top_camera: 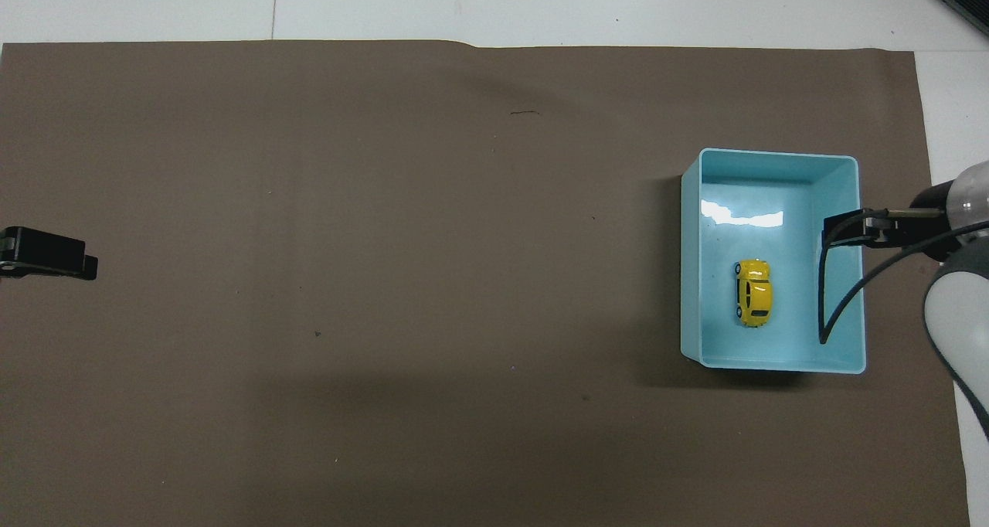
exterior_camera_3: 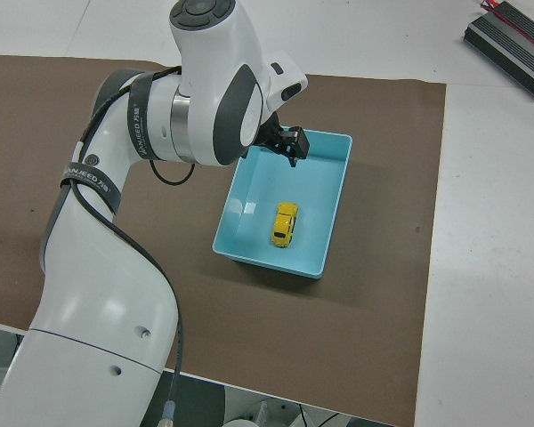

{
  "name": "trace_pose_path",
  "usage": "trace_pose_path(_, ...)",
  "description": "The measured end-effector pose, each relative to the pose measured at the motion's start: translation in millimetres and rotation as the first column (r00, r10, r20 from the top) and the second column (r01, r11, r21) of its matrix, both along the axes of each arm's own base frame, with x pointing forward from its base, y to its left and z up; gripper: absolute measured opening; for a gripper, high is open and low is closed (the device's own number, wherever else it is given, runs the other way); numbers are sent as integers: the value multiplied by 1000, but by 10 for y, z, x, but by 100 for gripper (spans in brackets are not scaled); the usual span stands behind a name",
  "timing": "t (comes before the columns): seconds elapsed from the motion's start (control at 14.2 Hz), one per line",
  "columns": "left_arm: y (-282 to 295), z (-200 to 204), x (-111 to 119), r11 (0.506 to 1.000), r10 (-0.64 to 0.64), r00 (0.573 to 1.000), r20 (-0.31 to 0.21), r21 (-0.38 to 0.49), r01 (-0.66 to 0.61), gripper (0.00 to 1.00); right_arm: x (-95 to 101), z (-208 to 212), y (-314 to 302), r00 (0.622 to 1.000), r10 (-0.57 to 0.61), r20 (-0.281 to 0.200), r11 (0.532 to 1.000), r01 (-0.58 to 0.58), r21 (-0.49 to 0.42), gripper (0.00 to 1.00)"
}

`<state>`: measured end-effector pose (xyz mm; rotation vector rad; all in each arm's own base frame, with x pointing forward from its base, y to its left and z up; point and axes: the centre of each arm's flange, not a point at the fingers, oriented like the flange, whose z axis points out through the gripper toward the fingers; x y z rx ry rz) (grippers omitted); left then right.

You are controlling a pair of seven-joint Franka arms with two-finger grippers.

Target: Wind up and store yellow beetle car

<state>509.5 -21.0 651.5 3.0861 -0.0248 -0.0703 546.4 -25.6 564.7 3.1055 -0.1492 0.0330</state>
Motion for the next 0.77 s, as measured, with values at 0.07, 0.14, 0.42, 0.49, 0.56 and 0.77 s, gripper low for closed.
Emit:
trace_pose_path(0.07,0,0,0,1000,0,1000,0,0,0,100,-9,110,2,1000,-1,-3,1000,1,0,100)
trace_pose_path(0.14,0,0,0,1000,0,1000,0,0,0,100,-23,217,4,1000,-1,-8,1000,1,0,100)
trace_pose_path(0.42,0,0,0,1000,0,1000,0,0,0,100,-135,630,-5,999,-8,-50,1000,8,2,100)
trace_pose_path(0.49,0,0,0,1000,0,1000,0,0,0,100,-164,721,-10,998,-10,-57,1000,10,2,100)
trace_pose_path(0.56,0,0,0,1000,0,1000,0,0,0,100,-183,801,-16,998,-11,-55,1000,12,2,100)
trace_pose_path(0.77,0,0,0,1000,0,1000,0,0,0,100,-188,886,-20,999,-12,-42,1000,12,1,100)
